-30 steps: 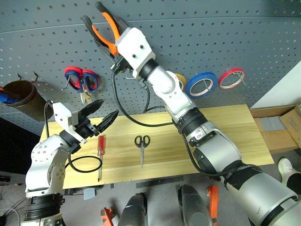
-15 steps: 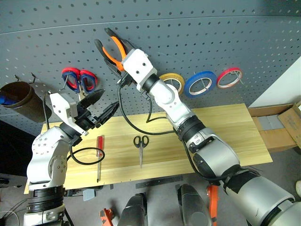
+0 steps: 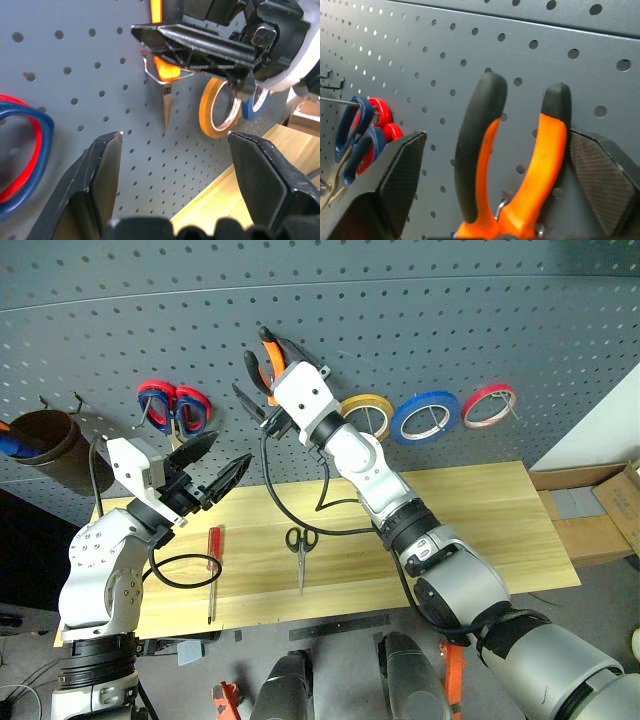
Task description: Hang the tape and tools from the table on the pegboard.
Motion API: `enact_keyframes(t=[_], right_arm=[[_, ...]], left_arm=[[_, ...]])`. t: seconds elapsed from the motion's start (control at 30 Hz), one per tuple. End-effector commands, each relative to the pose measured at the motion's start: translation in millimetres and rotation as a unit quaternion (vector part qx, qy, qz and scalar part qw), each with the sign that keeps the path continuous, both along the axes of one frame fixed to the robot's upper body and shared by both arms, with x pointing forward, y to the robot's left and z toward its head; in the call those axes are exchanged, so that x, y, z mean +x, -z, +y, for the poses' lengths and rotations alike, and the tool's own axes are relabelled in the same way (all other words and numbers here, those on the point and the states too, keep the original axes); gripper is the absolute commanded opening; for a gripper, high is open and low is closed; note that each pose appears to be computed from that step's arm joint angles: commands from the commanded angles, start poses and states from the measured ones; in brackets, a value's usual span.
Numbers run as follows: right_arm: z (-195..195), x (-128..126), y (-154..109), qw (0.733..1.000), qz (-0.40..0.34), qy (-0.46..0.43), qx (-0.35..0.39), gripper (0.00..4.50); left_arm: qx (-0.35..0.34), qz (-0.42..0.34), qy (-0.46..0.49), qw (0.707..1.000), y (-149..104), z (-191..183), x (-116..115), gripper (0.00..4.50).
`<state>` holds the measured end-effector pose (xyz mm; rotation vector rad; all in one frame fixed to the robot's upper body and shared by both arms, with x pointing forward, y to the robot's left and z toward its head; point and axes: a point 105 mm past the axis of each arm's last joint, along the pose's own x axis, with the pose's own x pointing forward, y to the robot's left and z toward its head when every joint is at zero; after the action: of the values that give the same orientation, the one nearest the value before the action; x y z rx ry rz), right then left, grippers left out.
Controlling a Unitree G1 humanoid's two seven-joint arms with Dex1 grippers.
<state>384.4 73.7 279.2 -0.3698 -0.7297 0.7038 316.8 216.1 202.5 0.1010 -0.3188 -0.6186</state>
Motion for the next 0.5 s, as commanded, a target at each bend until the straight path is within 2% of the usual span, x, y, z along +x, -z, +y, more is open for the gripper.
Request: enact_keyframes(t=[0.03,0.3,0.4,0.5], right_arm=[[-23,-7,-28,0.999,-0.024,0.018,0.044,4.48],[-80,-53,-65,0.991,-0.032,0.025,0.125,4.48],[-93,-66,-67,0.991,-0.009,-0.001,0.134,4.48],[-100,-79,-54,0.993,0.025,-0.031,0.109,4.48]], left_arm=[[0.004,0.005,-0.011,1.000,-1,4,-2,3.58],[0.038,0.078,-0.043,0.995,32,6,-2,3.58],[0.032,0.115,-0.042,0.992,45,2,-3,3.58],[0.033,0.132,-0.021,0.991,53,-7,-9,3.58]])
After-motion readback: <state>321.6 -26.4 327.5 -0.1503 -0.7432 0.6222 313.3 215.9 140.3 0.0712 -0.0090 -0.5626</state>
